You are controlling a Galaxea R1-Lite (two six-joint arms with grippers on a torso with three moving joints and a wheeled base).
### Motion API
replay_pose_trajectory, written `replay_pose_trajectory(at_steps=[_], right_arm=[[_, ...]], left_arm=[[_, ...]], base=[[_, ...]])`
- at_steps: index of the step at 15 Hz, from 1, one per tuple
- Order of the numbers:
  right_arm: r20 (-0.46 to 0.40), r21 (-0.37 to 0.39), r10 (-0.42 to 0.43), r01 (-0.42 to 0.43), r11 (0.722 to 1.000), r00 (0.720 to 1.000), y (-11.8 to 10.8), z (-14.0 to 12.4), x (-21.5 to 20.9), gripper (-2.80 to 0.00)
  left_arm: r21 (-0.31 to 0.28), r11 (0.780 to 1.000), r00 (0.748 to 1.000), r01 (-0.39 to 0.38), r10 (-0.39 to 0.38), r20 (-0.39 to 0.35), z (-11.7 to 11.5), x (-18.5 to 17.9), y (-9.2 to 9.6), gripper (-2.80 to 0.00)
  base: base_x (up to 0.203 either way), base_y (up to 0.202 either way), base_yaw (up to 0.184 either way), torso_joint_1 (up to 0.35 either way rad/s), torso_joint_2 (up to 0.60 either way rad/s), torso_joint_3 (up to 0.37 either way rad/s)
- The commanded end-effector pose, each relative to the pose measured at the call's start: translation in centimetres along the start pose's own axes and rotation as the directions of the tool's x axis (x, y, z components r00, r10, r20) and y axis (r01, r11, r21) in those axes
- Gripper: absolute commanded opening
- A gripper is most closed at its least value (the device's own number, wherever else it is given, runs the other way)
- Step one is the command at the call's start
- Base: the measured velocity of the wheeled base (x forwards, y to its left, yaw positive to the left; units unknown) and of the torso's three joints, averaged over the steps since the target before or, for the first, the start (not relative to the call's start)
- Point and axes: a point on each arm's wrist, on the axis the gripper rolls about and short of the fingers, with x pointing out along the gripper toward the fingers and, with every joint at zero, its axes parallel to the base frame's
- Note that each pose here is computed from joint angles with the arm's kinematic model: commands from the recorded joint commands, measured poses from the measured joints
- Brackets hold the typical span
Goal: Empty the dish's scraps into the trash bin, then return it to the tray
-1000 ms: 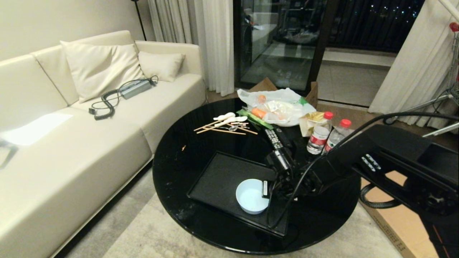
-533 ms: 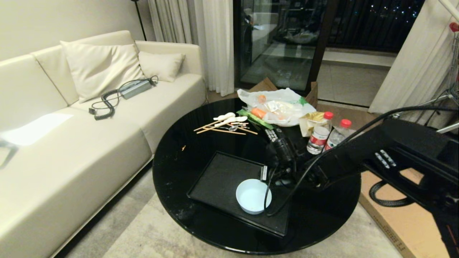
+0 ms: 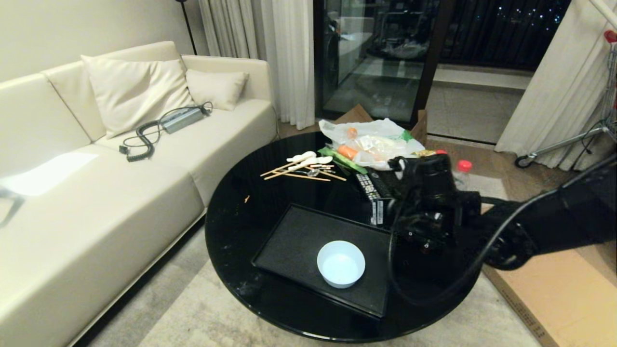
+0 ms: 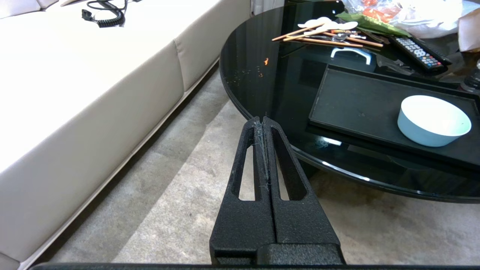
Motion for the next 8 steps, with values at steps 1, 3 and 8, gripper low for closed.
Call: replay_pose_trajectory(at_steps=[1, 3, 8], right_arm=[[0.184, -0.072, 0.038, -0.025, 0.997, 0.982, -0.9, 0.8, -4.3, -2.8], [0.344, -0.107, 0.049, -0.013, 0.994, 0.938, -1.2, 1.2, -5.7, -2.8], [0.57, -0.135, -0.048, 0.151, 0.979, 0.82, -4.6, -0.7, -8.4, -2.8]], left_arm=[[0.0, 1.0, 1.0, 0.0, 0.0, 0.001, 0.0, 0.0, 0.0, -2.8], [0.0, 1.0, 1.0, 0.0, 0.0, 0.001, 0.0, 0.0, 0.0, -2.8], [0.0, 1.0, 1.0, 0.0, 0.0, 0.001, 0.0, 0.0, 0.0, -2.8]], base=[[0.0, 0.0, 0.0, 0.0, 0.0, 0.0], [0.0, 0.0, 0.0, 0.0, 0.0, 0.0], [0.0, 0.0, 0.0, 0.0, 0.0, 0.0]])
